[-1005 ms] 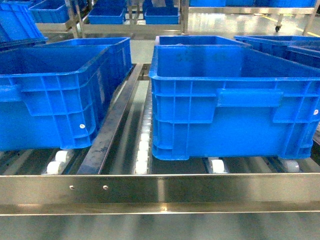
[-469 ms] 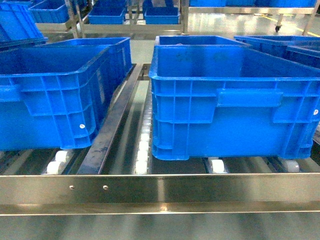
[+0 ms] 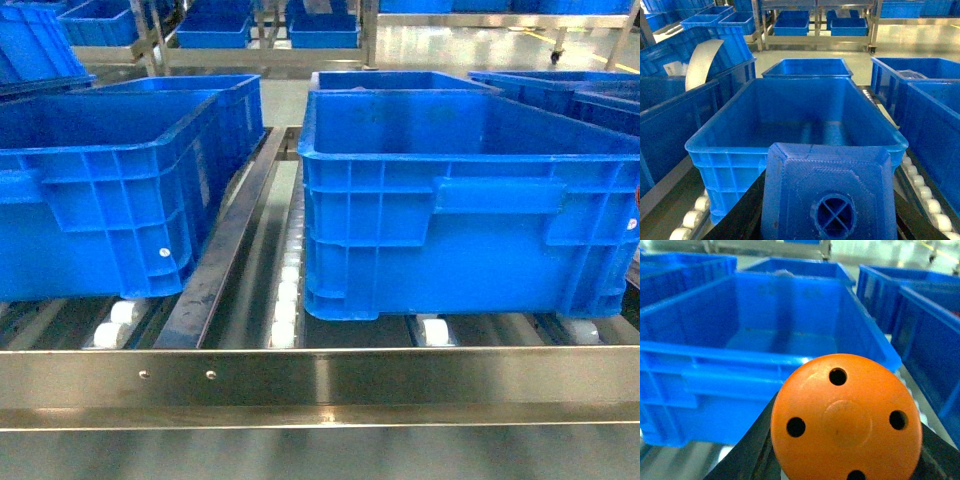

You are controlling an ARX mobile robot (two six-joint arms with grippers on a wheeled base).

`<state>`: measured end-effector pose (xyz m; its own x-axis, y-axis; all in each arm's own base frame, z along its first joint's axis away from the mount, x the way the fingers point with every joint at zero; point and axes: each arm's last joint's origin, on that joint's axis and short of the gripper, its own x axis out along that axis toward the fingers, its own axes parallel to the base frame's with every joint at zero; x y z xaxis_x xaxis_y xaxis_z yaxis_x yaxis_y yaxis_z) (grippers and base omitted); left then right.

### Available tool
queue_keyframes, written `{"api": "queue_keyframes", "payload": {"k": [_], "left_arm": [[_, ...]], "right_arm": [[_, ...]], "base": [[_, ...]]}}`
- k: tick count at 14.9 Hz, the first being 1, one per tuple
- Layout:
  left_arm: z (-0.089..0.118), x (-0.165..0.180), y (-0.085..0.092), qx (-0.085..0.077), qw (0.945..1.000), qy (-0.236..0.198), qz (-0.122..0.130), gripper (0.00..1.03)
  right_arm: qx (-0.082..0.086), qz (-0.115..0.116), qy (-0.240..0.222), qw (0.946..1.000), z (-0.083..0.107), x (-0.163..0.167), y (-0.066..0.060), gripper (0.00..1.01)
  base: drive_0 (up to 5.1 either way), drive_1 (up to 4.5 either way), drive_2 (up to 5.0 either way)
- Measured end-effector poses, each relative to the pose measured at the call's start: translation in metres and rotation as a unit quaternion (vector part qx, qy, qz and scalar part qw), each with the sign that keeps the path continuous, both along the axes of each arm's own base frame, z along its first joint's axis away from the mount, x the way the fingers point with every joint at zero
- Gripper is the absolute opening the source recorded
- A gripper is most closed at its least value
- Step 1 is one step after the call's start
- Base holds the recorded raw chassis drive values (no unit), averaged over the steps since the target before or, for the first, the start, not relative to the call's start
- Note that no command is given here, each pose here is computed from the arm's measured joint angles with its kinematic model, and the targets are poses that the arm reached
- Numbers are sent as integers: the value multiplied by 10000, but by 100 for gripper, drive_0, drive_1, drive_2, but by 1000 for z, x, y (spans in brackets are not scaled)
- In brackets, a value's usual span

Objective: Sort blue parts and orange caps into right shelf containers

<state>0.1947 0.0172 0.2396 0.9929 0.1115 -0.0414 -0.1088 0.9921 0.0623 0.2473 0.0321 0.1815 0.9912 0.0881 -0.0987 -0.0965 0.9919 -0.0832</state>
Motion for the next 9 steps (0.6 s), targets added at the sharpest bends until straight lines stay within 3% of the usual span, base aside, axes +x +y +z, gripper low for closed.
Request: {"api": "queue_keyframes", "payload": {"k": [1, 3, 5, 6, 7, 8, 9], "left_arm": [[0, 0, 0, -2, 10000, 0, -2, 44], [0, 0, 0, 0, 10000, 2, -2, 44], [0, 0, 0, 0, 10000, 2, -2, 44], [0, 0, 0, 0, 10000, 2, -2, 44], [0, 0, 0, 0, 10000, 2, -2, 44], [0, 0, 0, 0, 10000, 0, -2, 44], [0, 0, 0, 0, 10000, -2, -2, 44]], "right_arm": [[1, 131, -74, 9999, 15, 7, 2, 44], [105, 95, -298, 9995, 44, 31, -4, 44], [286, 6, -406, 9988, 65, 94, -3, 44], [231, 56, -213, 9995, 57, 131, 1, 58], [250, -35, 11, 9997, 46, 154, 3, 71], [307, 11, 21, 9995, 38, 152, 5, 84], [328, 42, -227, 9992, 46, 135, 5, 96]], "base": [[0, 0, 0], [0, 0, 0], [0, 0, 0], [0, 0, 0], [0, 0, 0], [0, 0, 0], [0, 0, 0]]}}
